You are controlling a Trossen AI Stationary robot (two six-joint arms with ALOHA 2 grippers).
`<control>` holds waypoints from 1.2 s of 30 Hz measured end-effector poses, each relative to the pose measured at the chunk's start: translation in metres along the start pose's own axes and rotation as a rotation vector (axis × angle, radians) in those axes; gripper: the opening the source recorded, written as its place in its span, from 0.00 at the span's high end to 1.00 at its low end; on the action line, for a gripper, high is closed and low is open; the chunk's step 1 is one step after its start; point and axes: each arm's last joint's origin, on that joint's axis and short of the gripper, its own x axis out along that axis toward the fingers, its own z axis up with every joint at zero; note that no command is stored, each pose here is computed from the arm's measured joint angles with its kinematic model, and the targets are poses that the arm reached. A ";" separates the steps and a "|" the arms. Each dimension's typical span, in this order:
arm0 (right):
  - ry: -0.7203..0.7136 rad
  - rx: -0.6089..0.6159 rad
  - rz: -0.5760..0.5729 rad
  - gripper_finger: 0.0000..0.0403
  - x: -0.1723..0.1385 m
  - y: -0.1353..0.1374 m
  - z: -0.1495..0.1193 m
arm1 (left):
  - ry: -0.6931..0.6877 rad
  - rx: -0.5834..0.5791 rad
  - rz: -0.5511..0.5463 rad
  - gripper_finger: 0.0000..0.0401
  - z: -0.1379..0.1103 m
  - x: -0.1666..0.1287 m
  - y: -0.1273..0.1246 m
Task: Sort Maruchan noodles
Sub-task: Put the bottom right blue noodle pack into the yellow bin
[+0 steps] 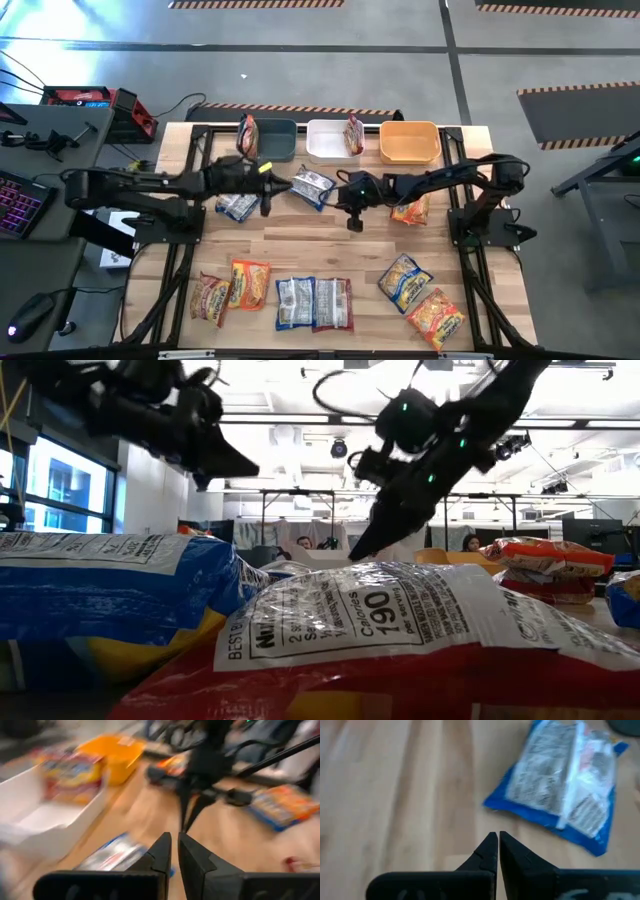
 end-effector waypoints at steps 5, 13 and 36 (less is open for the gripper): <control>0.057 0.072 0.062 1.00 -0.033 0.028 0.020 | -0.174 0.043 -0.097 0.99 -0.010 0.001 -0.008; 0.316 0.515 0.191 1.00 -0.095 0.090 0.009 | -0.175 0.115 -0.082 1.00 -0.017 0.011 -0.006; 0.797 0.861 -0.029 1.00 -0.075 0.118 -0.054 | -0.156 0.108 -0.016 1.00 -0.030 0.026 0.010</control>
